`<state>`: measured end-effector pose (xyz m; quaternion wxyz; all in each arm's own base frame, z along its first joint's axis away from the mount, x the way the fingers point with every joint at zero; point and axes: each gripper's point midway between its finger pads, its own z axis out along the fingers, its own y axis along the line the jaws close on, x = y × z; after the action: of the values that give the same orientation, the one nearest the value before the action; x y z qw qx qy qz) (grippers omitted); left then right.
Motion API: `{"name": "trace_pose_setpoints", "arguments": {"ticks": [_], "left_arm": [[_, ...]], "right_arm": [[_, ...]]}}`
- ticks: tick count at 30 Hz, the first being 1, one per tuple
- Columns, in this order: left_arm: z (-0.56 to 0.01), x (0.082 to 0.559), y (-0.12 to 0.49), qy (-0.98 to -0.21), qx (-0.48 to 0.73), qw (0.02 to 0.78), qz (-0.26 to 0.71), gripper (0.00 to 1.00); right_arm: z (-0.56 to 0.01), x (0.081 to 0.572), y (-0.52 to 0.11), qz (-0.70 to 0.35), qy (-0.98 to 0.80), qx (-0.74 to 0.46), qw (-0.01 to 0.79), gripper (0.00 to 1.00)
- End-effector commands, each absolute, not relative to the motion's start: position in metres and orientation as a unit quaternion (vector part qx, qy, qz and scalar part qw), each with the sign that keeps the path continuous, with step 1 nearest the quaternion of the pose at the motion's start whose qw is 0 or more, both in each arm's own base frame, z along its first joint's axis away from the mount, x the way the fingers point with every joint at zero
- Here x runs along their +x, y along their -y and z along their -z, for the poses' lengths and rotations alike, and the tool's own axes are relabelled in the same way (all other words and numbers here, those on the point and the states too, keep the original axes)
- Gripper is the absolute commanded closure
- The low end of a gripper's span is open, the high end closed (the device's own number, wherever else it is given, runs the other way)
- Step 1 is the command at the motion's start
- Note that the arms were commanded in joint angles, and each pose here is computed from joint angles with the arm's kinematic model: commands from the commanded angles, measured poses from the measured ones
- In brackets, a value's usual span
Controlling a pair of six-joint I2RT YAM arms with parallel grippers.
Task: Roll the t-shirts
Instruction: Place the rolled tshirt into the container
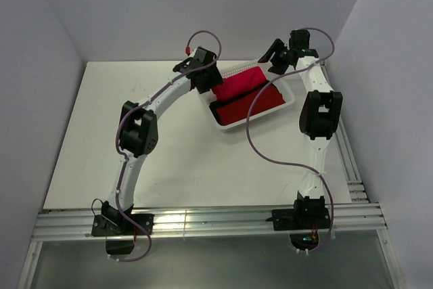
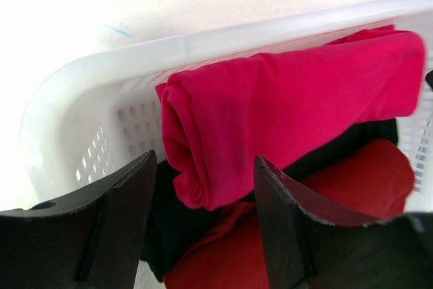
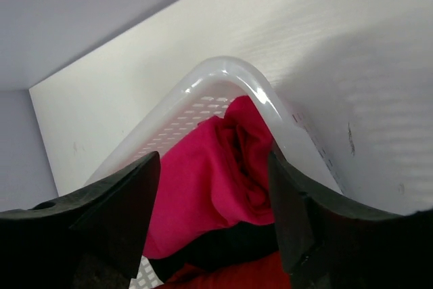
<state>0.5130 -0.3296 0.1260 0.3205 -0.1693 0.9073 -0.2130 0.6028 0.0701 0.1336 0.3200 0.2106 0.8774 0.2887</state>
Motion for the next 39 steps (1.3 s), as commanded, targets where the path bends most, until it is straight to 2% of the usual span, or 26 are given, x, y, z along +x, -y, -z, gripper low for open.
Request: {"name": "trace_pose_setpoints", "arguments": {"ticks": [1, 4, 6, 8, 12, 13, 15, 16, 17, 19, 20, 22, 23, 27, 29, 30, 35, 39], "left_arm": [[-0.208, 0.515, 0.319, -0.877, -0.161, 0.383, 0.243, 0.35], [-0.236, 0.512, 0.316, -0.866, -0.154, 0.404, 0.252, 0.3], [-0.261, 0.508, 0.309, -0.856, -0.156, 0.422, 0.254, 0.16], [-0.277, 0.503, 0.304, -0.849, -0.154, 0.433, 0.259, 0.14], [-0.318, 0.467, 0.278, -0.828, -0.153, 0.465, 0.272, 0.14], [-0.324, 0.459, 0.273, -0.823, -0.153, 0.472, 0.276, 0.13], [-0.343, 0.431, 0.255, -0.806, -0.15, 0.494, 0.29, 0.12], [-0.349, 0.421, 0.249, -0.8, -0.145, 0.503, 0.293, 0.11], [-0.354, 0.412, 0.242, -0.796, -0.143, 0.511, 0.293, 0.11], [-0.361, 0.384, 0.225, -0.79, -0.139, 0.519, 0.297, 0.09], [-0.362, 0.375, 0.219, -0.789, -0.134, 0.521, 0.296, 0.09], [-0.356, 0.351, 0.2, -0.793, -0.142, 0.521, 0.283, 0.07], [-0.352, 0.336, 0.19, -0.793, -0.151, 0.518, 0.283, 0.07], [-0.332, 0.3, 0.163, -0.794, -0.174, 0.513, 0.277, 0.07], [-0.32, 0.279, 0.151, -0.783, -0.192, 0.515, 0.291, 0.06], [-0.323, 0.274, 0.15, -0.771, -0.195, 0.523, 0.307, 0.0], [-0.307, 0.235, 0.127, -0.729, -0.208, 0.55, 0.351, 0.0], [-0.293, 0.22, 0.121, -0.733, -0.204, 0.545, 0.352, 0.0]], "right_arm": [[-0.227, 0.61, -0.047, -0.283, -0.844, 0.197, 0.412, 0.28], [-0.266, 0.6, -0.043, -0.288, -0.829, 0.193, 0.44, 0.21], [-0.278, 0.593, -0.037, -0.292, -0.823, 0.193, 0.447, 0.2], [-0.31, 0.58, -0.033, -0.3, -0.807, 0.187, 0.473, 0.2], [-0.324, 0.539, -0.028, -0.297, -0.807, 0.186, 0.476, 0.19], [-0.351, 0.519, -0.028, -0.299, -0.796, 0.181, 0.495, 0.19], [-0.342, 0.493, -0.03, -0.3, -0.8, 0.185, 0.486, 0.19], [-0.366, 0.468, -0.032, -0.302, -0.787, 0.181, 0.507, 0.19], [-0.348, 0.453, -0.033, -0.299, -0.795, 0.191, 0.492, 0.19], [-0.37, 0.416, -0.039, -0.306, -0.776, 0.185, 0.519, 0.19], [-0.35, 0.404, -0.04, -0.305, -0.785, 0.193, 0.503, 0.19], [-0.358, 0.37, -0.046, -0.307, -0.775, 0.194, 0.517, 0.19], [-0.333, 0.358, -0.049, -0.305, -0.786, 0.205, 0.498, 0.19], [-0.319, 0.3, -0.06, -0.301, -0.779, 0.212, 0.507, 0.18], [-0.296, 0.283, -0.063, -0.294, -0.791, 0.22, 0.489, 0.18], [-0.298, 0.27, -0.065, -0.294, -0.788, 0.206, 0.5, 0.18], [-0.278, 0.232, -0.076, -0.308, -0.795, 0.186, 0.488, 0.18], [-0.28, 0.207, -0.078, -0.317, -0.783, 0.183, 0.503, 0.17]]}}
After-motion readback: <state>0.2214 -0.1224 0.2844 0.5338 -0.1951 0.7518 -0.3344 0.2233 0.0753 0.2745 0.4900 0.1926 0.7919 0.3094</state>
